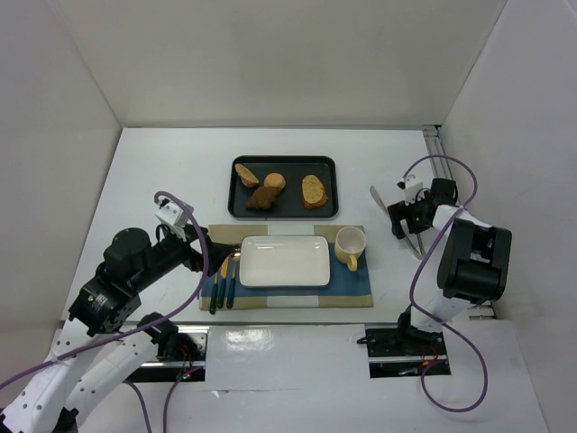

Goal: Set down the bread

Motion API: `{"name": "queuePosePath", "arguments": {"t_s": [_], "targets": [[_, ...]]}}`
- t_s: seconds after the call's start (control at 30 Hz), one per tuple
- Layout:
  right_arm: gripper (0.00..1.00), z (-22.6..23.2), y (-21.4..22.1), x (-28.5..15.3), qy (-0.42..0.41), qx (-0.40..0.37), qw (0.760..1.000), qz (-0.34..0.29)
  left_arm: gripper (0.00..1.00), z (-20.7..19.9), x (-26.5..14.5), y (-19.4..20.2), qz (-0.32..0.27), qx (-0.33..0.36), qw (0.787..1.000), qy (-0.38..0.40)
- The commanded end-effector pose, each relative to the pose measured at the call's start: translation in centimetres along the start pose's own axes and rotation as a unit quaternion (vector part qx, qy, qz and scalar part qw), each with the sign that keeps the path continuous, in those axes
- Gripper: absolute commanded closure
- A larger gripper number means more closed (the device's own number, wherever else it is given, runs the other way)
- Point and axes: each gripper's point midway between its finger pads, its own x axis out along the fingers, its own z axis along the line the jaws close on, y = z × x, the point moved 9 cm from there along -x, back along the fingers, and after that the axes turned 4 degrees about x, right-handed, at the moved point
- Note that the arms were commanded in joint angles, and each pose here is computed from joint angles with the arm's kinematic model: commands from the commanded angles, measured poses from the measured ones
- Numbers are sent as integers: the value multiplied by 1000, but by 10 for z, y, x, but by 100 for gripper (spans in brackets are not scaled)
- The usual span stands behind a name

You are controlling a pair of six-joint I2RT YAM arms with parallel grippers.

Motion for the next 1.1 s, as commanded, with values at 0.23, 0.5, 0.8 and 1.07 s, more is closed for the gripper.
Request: {"name": "queuePosePath", "arguments": {"t_s": [0.23, 0.5, 0.8, 1.07], "targets": [[12, 16, 62, -3, -28, 9, 990, 136, 0, -2, 1, -8, -22, 7, 1000, 10], [46, 12, 68, -6, -25, 22, 990, 140, 0, -2, 1, -8, -22, 7, 1000, 10], [77, 11, 51, -8, -54, 31, 992, 113, 0, -1, 1, -8, -23, 7, 1000, 5], [87, 15, -5, -45, -101, 11, 995, -12, 0, -1, 3, -7, -18, 6, 1000, 5]]}}
